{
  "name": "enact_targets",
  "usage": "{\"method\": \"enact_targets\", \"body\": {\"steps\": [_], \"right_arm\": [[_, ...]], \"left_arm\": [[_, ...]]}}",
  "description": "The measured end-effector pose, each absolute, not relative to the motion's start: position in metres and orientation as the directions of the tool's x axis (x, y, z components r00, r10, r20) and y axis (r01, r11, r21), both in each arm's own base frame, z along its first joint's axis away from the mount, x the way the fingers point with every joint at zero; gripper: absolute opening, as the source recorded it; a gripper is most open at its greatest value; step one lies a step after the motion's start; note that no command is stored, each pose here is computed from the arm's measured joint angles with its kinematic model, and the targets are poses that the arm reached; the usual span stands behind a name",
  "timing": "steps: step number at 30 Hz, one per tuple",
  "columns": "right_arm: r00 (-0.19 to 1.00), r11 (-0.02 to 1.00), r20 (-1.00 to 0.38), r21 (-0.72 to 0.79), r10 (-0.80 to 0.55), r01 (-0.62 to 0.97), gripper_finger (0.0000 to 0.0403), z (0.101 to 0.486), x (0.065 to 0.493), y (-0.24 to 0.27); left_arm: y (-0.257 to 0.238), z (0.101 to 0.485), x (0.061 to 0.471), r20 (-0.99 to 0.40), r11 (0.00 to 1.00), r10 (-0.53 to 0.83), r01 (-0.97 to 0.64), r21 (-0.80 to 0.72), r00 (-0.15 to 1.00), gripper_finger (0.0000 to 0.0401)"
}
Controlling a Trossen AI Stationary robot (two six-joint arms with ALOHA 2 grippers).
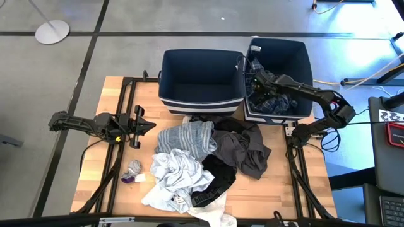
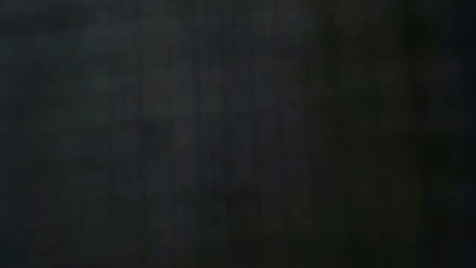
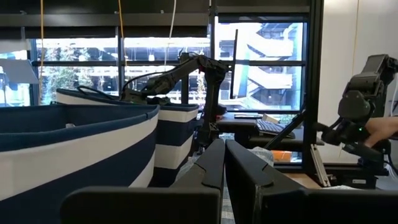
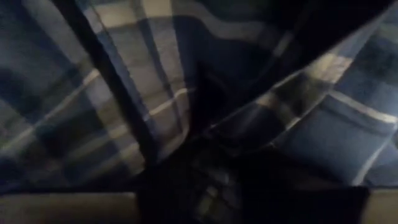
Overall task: Sort clothes
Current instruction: Put the blue checkered polo into the right blue laundry organizer, then put the gray pants into the right blue laundry organizer
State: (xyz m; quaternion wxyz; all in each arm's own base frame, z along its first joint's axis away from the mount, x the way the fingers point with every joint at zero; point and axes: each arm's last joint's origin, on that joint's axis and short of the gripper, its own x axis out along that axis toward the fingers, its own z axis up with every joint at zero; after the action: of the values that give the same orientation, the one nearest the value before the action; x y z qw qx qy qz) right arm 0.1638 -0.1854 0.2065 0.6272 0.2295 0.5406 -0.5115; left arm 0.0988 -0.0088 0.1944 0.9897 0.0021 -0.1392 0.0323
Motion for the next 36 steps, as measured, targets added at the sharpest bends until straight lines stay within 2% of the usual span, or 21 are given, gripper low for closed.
{"method": "enact_targets", "body": {"steps": [3,7,14,19,24,28,32,36], "right_arm": [[-0.130,0.393,-0.914,-0.290,-0.384,0.873,0.0173,0.215,0.164,-0.186],[-0.138,0.399,-0.914,-0.297,-0.381,0.867,0.0191,0.239,0.164,-0.185],[-0.048,0.393,-0.890,-0.248,-0.454,0.885,0.0193,0.310,0.166,-0.169],[0.087,0.436,-0.845,-0.182,-0.528,0.882,0.0193,0.360,0.169,-0.144],[0.267,0.555,-0.803,-0.094,-0.533,0.826,0.0193,0.389,0.176,-0.111],[0.403,0.699,-0.805,-0.020,-0.435,0.715,0.0193,0.395,0.184,-0.081],[0.489,0.817,-0.804,0.008,-0.337,0.576,0.0193,0.397,0.191,-0.052],[0.538,0.887,-0.801,0.019,-0.262,0.462,0.0193,0.398,0.197,-0.023]], "left_arm": [[-0.009,0.194,0.099,0.276,0.998,0.063,-0.064,-0.007,0.959,0.0004],[-0.009,0.194,0.099,0.276,0.998,0.063,-0.064,-0.007,0.959,0.0004],[-0.009,0.194,0.099,0.276,0.998,0.063,-0.064,-0.008,0.959,0.0004],[-0.009,0.194,0.099,0.276,0.998,0.063,-0.063,-0.008,0.959,0.0004],[-0.009,0.194,0.099,0.276,0.998,0.063,-0.060,-0.022,0.959,0.0004],[-0.009,0.194,0.099,0.276,0.998,0.063,-0.059,-0.023,0.959,0.0004],[-0.009,0.194,0.099,0.276,0.998,0.063,-0.060,-0.022,0.959,0.0004],[-0.009,0.194,0.099,0.275,0.998,0.063,-0.060,-0.021,0.959,0.0004]]}}
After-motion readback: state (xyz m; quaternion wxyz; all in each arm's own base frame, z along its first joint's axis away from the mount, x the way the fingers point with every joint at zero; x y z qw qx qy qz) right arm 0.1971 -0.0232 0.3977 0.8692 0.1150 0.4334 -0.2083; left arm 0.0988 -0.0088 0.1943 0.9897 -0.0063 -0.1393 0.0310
